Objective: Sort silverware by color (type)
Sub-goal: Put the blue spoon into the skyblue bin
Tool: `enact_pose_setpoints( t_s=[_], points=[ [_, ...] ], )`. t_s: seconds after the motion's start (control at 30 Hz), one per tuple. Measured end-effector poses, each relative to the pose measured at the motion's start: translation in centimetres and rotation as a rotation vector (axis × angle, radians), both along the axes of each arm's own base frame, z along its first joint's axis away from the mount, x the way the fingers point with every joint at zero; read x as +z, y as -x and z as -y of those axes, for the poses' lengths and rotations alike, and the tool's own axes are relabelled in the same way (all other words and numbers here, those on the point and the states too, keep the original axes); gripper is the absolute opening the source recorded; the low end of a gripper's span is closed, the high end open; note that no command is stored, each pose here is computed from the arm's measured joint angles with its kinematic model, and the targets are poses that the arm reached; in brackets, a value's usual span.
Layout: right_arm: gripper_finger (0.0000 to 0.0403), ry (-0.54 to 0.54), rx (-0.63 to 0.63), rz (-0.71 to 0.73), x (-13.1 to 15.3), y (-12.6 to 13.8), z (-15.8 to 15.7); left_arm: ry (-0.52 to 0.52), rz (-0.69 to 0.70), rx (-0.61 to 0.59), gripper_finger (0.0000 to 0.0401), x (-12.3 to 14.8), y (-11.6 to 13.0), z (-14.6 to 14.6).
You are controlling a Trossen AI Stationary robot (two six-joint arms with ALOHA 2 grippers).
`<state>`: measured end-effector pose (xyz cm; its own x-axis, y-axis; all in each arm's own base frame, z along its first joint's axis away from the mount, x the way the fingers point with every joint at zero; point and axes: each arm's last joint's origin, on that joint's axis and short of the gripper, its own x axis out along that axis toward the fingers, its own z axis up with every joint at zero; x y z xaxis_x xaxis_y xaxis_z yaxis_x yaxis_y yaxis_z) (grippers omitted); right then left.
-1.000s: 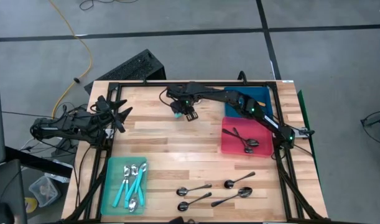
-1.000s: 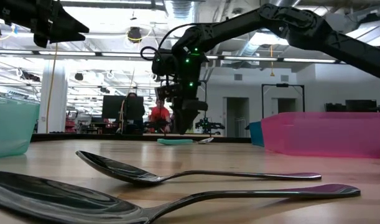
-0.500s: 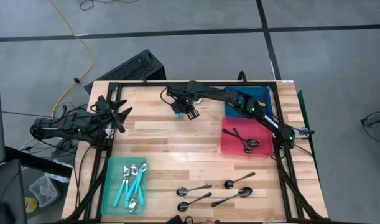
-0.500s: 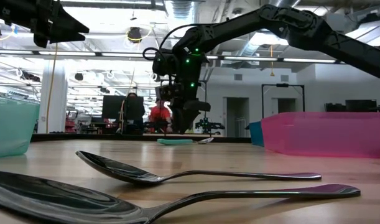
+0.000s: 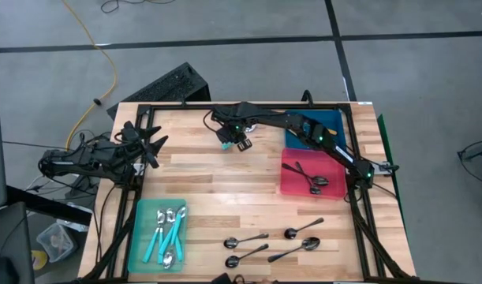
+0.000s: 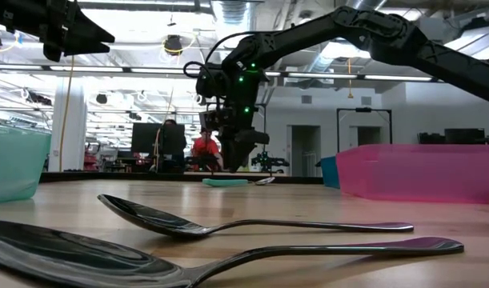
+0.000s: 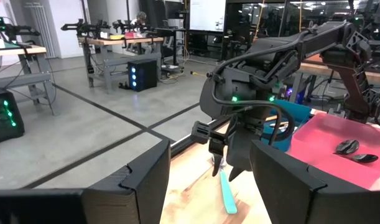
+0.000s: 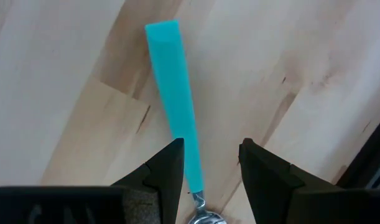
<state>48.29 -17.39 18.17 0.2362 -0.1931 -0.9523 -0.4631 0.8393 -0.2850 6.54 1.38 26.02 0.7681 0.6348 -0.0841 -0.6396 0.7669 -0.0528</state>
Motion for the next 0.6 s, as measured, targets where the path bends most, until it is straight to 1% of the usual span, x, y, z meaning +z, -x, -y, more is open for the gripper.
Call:
enact_pose_setpoints(
  t_s=[0.17,0.4,0.47,0.6],
  points=[
    [0.0175,-0.050,0.010,0.019,0.66,0.08,-0.51,0.000,0.000,0.000,0.0206,0.00,0.00,0.00],
    [0.0175,-0.065,0.011,-0.017,0.54,0.48,-0.44,0.000,-0.001,0.000,0.0206,0.00,0.00,0.00],
    [0.0175,-0.069,0.025,-0.042,0.38,0.73,-0.29,-0.001,0.000,0.000,0.0206,0.00,0.00,0.00],
    [0.0175,-0.063,0.048,-0.049,0.09,0.69,-0.13,-0.001,-0.001,0.001,0.0206,0.00,0.00,0.00]
  ],
)
